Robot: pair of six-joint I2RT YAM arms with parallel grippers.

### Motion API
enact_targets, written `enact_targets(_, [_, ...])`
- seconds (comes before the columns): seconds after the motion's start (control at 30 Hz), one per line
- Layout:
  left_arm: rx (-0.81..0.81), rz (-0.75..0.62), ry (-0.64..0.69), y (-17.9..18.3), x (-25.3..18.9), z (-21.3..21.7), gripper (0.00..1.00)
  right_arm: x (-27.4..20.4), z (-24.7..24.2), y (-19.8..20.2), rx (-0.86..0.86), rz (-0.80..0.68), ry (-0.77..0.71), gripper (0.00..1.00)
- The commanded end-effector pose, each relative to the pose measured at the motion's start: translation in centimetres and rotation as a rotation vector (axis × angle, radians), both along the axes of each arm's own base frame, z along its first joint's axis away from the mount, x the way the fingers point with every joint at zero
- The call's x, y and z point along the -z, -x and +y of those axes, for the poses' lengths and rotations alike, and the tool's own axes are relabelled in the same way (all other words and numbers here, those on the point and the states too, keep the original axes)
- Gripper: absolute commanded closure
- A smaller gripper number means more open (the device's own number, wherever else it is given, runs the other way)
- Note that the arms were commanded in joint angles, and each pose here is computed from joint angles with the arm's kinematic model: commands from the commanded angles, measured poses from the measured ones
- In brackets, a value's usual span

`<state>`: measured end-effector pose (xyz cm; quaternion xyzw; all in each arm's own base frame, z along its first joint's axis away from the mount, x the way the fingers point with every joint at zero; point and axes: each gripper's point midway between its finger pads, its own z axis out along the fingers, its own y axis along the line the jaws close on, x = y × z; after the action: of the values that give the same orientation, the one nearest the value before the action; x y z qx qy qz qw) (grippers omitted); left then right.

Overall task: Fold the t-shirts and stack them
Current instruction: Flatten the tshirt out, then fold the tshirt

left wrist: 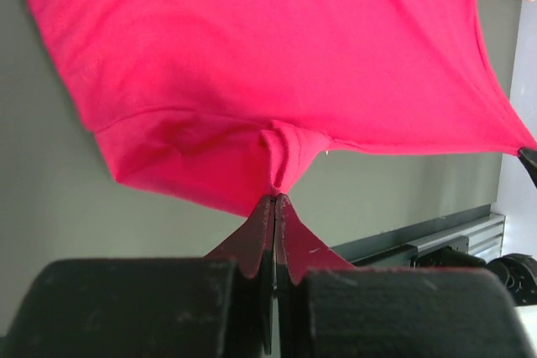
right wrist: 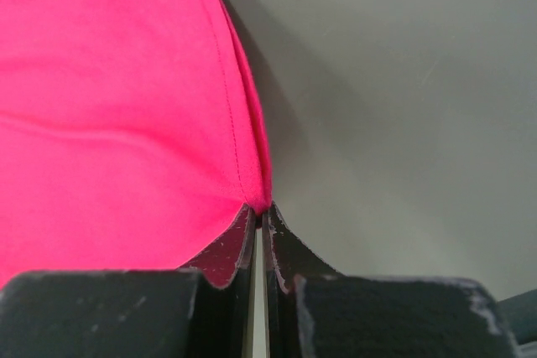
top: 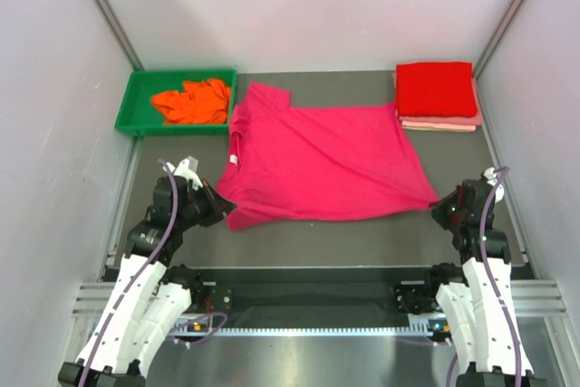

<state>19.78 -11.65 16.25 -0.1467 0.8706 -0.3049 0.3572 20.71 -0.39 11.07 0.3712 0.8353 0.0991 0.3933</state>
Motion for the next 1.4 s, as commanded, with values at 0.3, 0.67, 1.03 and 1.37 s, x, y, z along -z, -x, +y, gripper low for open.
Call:
enact_targets(0.3, [0.080, -0.059, -0.026, -0.6, -3.1, -0.8, 1.00, 0.2, 0.9, 1.3, -0.018, 0.046, -0.043, 1.00])
enact_targets(0.67, [0.205, 0.045, -0.260, -7.4, 0.7, -0.6, 1.00, 2.2, -1.0, -5.1, -0.014, 0.088, 0.029, 1.00])
enact_targets(1.03, [0.210, 0.015, -0.405, -13.9, -0.1, 0.1, 1.00, 4.0, 1.0, -9.8, -0.209, 0.117, -0.014, 1.00])
enact_targets(1.37, [0.113, 0.024, -0.433, -18.1, -0.2, 0.9, 1.00, 3.0, 1.2, -11.7, -0.253, 0.094, -0.010, 1.00])
